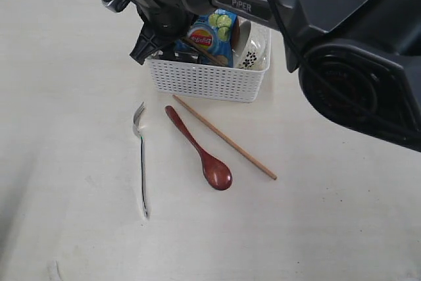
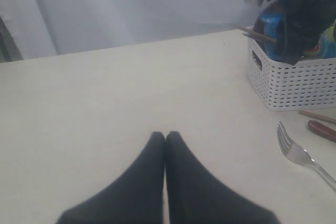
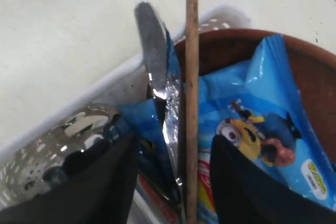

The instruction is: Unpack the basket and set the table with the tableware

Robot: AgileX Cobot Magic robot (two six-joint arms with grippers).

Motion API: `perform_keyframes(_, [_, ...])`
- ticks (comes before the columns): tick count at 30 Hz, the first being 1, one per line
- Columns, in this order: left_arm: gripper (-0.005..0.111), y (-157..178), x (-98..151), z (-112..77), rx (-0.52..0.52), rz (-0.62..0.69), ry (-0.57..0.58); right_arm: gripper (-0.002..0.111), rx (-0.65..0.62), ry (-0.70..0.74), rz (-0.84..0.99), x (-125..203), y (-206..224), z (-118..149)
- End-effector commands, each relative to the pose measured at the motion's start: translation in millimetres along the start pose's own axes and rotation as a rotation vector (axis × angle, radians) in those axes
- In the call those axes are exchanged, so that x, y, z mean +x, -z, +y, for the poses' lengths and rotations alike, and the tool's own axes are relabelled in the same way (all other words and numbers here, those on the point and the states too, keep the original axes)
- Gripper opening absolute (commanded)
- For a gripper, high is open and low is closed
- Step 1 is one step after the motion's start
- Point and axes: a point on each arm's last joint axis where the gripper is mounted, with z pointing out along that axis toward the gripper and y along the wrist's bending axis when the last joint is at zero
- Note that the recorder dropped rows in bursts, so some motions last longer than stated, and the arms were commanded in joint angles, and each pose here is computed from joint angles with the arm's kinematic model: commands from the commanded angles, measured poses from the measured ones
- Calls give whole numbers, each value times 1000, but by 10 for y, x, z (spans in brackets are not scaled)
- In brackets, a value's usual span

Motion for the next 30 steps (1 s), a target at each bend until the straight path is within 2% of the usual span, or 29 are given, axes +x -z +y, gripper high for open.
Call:
perform_keyframes(1, [0,5,-14,3,-3,-7,1,36,16,3,18,26,-84,3])
perform_keyframes(8, [0,5,-14,3,-3,-7,1,0,39,18,21,28,-84,-18])
perform_keyframes(21, [0,5,-14,3,-3,-7,1,0,88,10,-11,-22,206,-201])
perform_keyframes(27, [0,5,-14,3,-3,-7,1,0,72,-27,-64,-70,443,-299])
perform_keyframes(30, [0,5,-14,3,-3,-7,1,0,-3,-24,-57,-64,462,-241])
